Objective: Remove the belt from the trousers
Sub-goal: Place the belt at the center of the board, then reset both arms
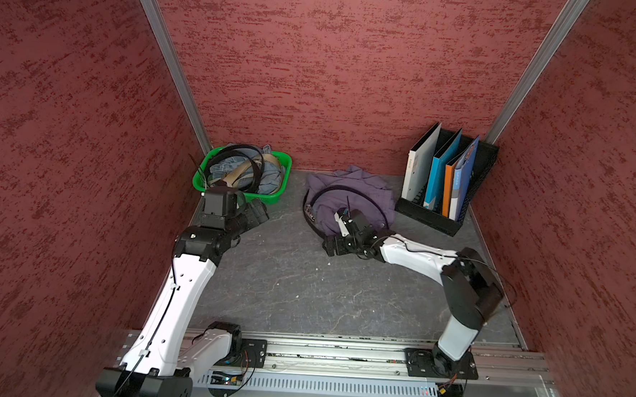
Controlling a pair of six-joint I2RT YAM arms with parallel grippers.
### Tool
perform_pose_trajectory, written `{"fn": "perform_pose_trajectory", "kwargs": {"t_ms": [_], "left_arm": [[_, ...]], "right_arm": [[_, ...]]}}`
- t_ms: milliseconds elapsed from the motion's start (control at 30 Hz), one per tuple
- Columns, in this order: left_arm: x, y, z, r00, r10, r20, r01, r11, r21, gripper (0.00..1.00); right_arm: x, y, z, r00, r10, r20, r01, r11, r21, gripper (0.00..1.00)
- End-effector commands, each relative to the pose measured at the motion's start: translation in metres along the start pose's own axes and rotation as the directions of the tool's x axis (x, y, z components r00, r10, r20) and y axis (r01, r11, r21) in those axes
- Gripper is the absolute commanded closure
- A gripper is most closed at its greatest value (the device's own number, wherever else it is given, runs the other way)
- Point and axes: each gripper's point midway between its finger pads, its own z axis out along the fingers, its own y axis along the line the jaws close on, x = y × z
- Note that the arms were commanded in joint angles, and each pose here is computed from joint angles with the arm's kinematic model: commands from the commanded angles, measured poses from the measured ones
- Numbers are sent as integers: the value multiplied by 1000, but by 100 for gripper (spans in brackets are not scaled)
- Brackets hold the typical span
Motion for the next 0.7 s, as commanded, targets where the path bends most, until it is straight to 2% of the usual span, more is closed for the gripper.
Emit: {"fn": "perform_pose_trajectory", "kwargs": {"t_ms": [0,67,100,133,167,200,233,267,300,333,367,400,467,600,667], "left_arm": [[-26,12,-4,992,53,113,-44,996,-80,0],[-20,11,9,992,121,40,-120,992,-42,0],[-12,-2,19,980,201,6,-201,977,70,0],[-6,-10,25,963,271,-12,-266,951,159,0],[-4,-5,28,963,267,-27,-260,952,161,0],[-4,7,34,967,253,-30,-248,961,120,0],[-2,15,41,964,266,-23,-263,960,98,0],[-1,21,47,964,266,-11,-264,961,87,0],[-1,29,53,967,256,5,-256,964,76,0],[2,34,59,967,254,21,-255,964,78,0],[3,35,66,966,252,56,-256,961,108,0],[8,34,73,961,257,100,-271,949,163,0],[12,41,82,957,230,177,-265,942,206,0],[13,61,99,940,198,278,-258,945,200,0],[18,65,110,939,200,279,-261,943,204,0]], "right_arm": [[-85,-22,-103,927,-53,371,-29,977,210,1],[-95,-72,-168,868,-64,493,-175,889,424,1],[-96,-95,-199,842,-99,531,-218,837,502,1],[-97,-110,-221,823,-158,546,-210,809,550,1],[-95,-127,-232,807,-191,558,-215,786,580,1],[-91,-146,-247,766,-208,608,-262,764,590,1],[-88,-161,-256,722,-273,636,-259,746,614,1],[-86,-169,-258,688,-350,636,-222,733,643,1],[-82,-170,-253,663,-439,607,-132,729,671,1],[-73,-173,-241,668,-490,559,-49,721,691,1],[-63,-183,-224,702,-490,517,-3,723,690,1],[-51,-203,-209,765,-416,491,-34,736,676,1],[-33,-231,-187,838,-260,480,-127,763,634,1],[-17,-243,-151,833,-233,502,-131,798,588,1],[-10,-256,-136,843,-194,501,-167,792,588,1]]}}
